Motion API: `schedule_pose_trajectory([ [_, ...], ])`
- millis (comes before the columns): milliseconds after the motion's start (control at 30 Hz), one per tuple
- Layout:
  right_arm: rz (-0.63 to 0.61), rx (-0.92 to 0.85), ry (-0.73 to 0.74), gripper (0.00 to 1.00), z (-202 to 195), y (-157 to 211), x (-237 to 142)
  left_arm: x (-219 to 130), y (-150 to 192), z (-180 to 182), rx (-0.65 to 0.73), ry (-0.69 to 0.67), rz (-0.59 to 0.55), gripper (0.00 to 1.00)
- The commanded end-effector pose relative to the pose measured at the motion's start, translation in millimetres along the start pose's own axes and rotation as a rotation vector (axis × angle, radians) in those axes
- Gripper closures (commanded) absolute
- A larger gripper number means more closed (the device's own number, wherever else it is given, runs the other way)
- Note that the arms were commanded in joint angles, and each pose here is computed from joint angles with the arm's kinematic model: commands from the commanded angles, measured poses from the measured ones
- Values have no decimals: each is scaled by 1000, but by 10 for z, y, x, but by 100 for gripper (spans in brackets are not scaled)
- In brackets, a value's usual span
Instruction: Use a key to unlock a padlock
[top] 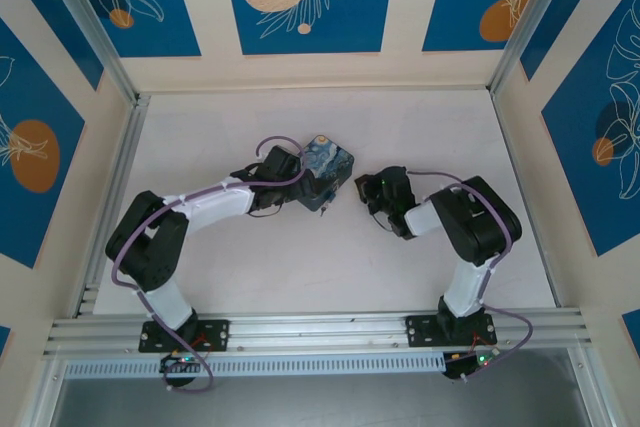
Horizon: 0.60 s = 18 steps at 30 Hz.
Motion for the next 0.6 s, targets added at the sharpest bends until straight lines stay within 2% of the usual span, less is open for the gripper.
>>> schedule_pose_trajectory([
  [0,74,-119,-43,99,51,130,-113,189,465,358,64,-160,184,1],
  [100,147,-186,-105,81,59,258,-205,188,472,353,69,-155,188,1],
  [233,216,-244,-125,65,25,432,-287,183,461,332,70,-147,187,1],
  [300,237,-270,-119,61,31,509,-298,185,461,324,70,-144,188,1],
  [567,278,-340,-53,60,35,701,-207,181,457,311,68,-137,187,1],
])
Point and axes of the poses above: each hand's point on the last joint's axis, 136 mm out from that joint toward the fingers, its own x axis out along the fingers, its own z axis along the line the jaws close on, y = z × x, the point moved 5 cm from there along -x, back along the fingers, and after that the axes turned 7 degrees about -x, right-handed, at the moved point
